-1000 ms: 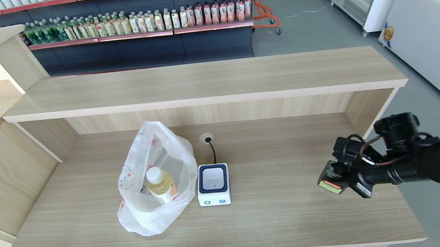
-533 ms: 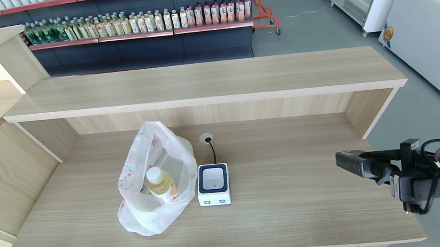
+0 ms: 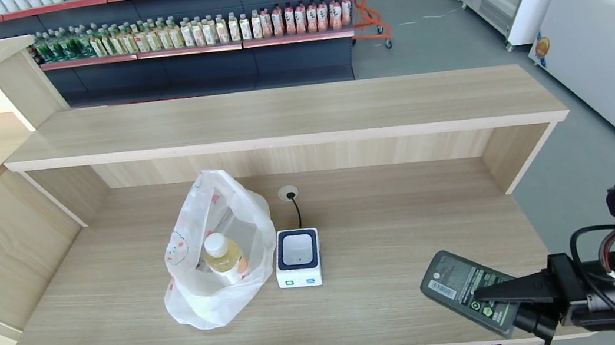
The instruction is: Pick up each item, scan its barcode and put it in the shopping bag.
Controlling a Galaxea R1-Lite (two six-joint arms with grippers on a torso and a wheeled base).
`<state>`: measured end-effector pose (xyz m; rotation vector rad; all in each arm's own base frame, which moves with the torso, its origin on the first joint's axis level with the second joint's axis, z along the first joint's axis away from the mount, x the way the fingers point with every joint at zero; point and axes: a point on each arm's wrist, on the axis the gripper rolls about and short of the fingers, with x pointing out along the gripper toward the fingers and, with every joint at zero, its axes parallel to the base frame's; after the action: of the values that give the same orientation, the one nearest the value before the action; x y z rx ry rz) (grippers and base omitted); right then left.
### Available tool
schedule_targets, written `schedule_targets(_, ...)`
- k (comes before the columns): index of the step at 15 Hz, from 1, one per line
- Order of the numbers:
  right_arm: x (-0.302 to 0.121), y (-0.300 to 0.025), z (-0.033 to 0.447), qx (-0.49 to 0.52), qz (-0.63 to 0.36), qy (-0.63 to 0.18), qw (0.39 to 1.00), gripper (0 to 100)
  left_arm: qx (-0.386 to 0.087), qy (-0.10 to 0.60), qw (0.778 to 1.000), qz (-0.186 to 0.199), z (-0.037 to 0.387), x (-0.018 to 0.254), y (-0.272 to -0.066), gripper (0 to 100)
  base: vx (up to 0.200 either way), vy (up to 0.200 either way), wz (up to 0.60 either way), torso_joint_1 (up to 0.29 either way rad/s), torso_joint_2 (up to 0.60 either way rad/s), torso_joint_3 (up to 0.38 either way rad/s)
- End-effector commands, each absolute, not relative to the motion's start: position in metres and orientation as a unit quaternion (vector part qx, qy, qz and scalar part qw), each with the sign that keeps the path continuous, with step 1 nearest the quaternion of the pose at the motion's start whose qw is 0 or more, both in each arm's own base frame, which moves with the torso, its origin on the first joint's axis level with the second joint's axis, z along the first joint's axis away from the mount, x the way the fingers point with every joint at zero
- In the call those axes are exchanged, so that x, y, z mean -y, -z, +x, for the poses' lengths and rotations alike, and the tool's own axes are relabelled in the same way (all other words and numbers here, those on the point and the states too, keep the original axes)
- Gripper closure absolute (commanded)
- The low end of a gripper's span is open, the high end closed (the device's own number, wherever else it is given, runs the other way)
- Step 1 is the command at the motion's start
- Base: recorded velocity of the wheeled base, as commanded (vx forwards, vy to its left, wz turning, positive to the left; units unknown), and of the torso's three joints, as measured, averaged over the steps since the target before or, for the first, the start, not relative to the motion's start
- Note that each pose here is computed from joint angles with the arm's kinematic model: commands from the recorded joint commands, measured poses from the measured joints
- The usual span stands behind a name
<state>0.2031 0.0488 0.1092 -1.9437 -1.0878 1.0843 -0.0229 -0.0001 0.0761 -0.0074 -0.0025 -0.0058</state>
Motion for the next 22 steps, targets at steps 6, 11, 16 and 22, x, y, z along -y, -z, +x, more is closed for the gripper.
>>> schedule_targets(6,-0.067,-0.118,0.195,0.527,-0.714,-0.38,0.259,100,0.002,0.003,1.0,-0.004,-0.023,0.0,-0.076,0,0.0,0.0,0.0,0.0,0.0,0.0)
schedule_targets(11,-0.081,-0.124,0.191,0.563,-0.698,-0.374,0.238,100,0.002,0.003,1.0,-0.004,-0.023,0.0,-0.076,0,0.0,0.0,0.0,0.0,0.0,0.0)
schedule_targets(16,-0.082,-0.125,0.192,0.564,-0.697,-0.374,0.237,100,0.002,0.003,1.0,-0.004,-0.023,0.0,-0.076,0,0.0,0.0,0.0,0.0,0.0,0.0)
schedule_targets(22,-0.094,-0.118,0.194,0.573,-0.678,-0.395,0.237,100,0.002,0.003,1.0,-0.004,-0.023,0.0,-0.076,0,0.0,0.0,0.0,0.0,0.0,0.0)
